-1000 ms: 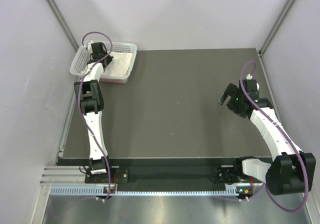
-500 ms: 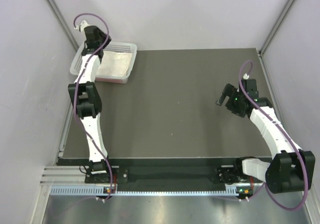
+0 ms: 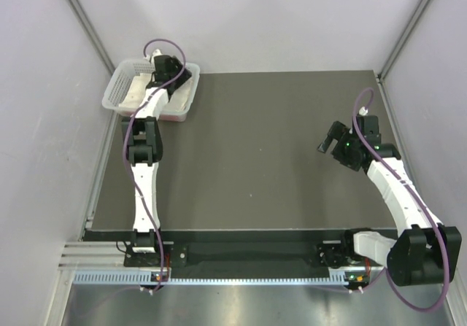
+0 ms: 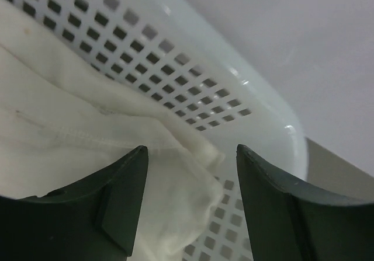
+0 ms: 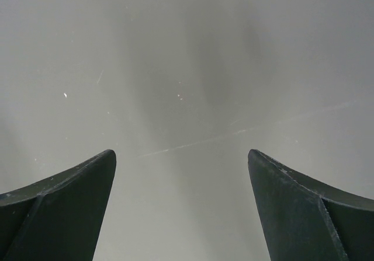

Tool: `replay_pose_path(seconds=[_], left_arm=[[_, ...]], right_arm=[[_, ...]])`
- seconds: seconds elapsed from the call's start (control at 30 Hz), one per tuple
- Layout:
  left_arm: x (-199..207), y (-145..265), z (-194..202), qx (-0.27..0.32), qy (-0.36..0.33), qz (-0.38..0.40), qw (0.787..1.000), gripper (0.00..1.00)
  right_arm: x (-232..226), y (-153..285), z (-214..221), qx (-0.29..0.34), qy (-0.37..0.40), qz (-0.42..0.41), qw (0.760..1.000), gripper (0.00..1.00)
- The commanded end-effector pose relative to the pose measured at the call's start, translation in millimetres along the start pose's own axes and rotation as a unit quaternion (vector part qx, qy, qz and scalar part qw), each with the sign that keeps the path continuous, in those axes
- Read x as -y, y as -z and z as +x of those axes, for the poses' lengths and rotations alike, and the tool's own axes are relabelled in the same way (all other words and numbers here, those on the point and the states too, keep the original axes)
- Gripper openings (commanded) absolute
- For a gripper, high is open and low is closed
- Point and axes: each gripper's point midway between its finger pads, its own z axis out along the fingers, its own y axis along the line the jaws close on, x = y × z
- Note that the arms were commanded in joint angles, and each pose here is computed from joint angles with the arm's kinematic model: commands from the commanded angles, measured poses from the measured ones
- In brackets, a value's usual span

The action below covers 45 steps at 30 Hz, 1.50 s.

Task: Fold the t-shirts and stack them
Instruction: Grab the tshirt from the pile, then move the tshirt to the center of the board

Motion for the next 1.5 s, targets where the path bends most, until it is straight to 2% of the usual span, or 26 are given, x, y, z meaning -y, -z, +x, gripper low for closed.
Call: replay_pose_path(seconds=[0.0,0.17,0.27,0.3,0.4,0.43,0.63,0.9,0.93,1.13,1.4,1.47], left_arm=[[9,-2,-17,0.018,0.015,0.018,1.000,0.67],[-3,-11,-2,0.006,0.022,0.008,1.000,0.60],[-5,-13,2,0.003,0.026,0.009,1.000,0.38],[-5,-14,1,0.004,0.028,0.009,1.000,0.26],[0,-12,-4,0.009,0.027,0.015,0.999,0.10],[2,-11,-7,0.013,0.024,0.017,0.999,0.00],[16,3,-35,0.043,0.010,0.018,0.999,0.00],[52,50,-100,0.110,-0.002,0.021,0.994,0.00],[69,55,-92,0.109,-0.022,0.025,0.993,0.00],[121,111,-134,0.161,-0.086,0.047,0.982,0.00],[214,233,-216,0.260,-0.121,0.131,0.949,0.00],[238,282,-234,0.288,-0.121,0.159,0.937,0.00]], right_arm=[[-1,5,-8,0.015,-0.014,-0.003,1.000,0.95],[1,4,-6,0.014,-0.021,0.000,1.000,0.95],[3,1,-4,0.008,-0.024,0.004,1.000,0.94],[3,1,-3,0.007,-0.024,0.005,1.000,0.94],[2,-1,-4,0.005,-0.024,0.004,1.000,0.94],[2,-2,-3,0.003,-0.024,0.005,1.000,0.95],[-2,-8,-9,-0.002,-0.017,0.003,1.000,0.94],[-6,-12,-9,-0.013,-0.005,-0.007,1.000,0.94],[-8,-12,-9,-0.013,-0.001,-0.011,1.000,0.94],[-7,-11,-2,-0.030,0.015,-0.017,0.999,0.93],[-11,-2,1,-0.035,0.051,-0.038,0.997,0.93],[-13,1,0,-0.032,0.060,-0.041,0.997,0.93]])
